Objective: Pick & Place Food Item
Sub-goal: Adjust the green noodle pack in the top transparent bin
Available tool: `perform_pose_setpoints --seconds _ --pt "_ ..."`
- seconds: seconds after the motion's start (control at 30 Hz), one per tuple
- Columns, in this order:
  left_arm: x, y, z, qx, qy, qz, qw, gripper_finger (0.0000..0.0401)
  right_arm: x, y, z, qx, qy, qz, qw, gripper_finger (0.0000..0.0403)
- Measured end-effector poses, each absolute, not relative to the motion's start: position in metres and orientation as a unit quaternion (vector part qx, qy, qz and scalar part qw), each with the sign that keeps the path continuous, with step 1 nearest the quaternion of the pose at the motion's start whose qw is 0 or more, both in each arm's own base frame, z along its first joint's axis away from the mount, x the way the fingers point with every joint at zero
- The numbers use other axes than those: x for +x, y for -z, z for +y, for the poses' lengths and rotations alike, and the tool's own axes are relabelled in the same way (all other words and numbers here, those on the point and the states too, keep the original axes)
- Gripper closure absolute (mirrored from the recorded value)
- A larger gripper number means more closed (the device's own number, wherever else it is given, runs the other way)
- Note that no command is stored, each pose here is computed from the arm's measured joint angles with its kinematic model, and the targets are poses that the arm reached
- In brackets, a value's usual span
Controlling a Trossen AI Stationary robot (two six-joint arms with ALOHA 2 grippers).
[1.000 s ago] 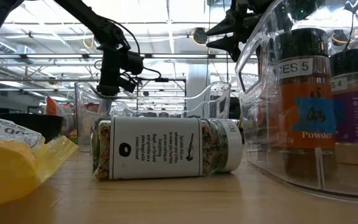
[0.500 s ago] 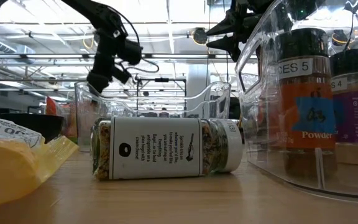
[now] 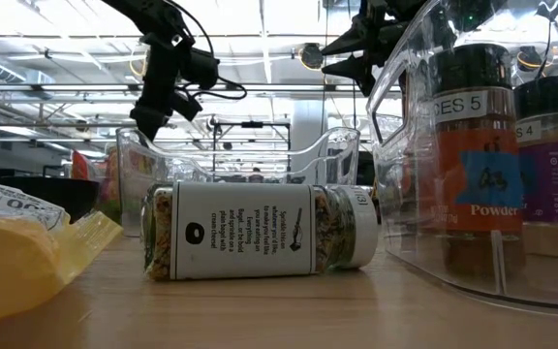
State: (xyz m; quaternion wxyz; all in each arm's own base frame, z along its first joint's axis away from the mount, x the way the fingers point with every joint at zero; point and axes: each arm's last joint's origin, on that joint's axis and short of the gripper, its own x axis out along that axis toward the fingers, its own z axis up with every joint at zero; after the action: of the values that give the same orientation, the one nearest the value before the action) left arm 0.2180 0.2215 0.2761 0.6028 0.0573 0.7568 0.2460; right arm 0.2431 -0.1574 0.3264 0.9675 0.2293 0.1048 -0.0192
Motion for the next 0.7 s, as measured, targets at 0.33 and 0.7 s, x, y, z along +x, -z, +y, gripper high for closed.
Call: perform_pose_setpoints --seconds 0.33,0.7 --pt "0.217 -0.276 0.225 0.075 -0.238 0.759 0.601 0.0401 0.243 -0.326 -0.157 0.235 0.019 0.105 0.966 0.0241" --pt "0.218 -0.257 0.242 0.067 -0.234 0.778 0.58 0.04 0.243 -0.326 -0.157 0.235 0.019 0.105 0.966 0.0241"
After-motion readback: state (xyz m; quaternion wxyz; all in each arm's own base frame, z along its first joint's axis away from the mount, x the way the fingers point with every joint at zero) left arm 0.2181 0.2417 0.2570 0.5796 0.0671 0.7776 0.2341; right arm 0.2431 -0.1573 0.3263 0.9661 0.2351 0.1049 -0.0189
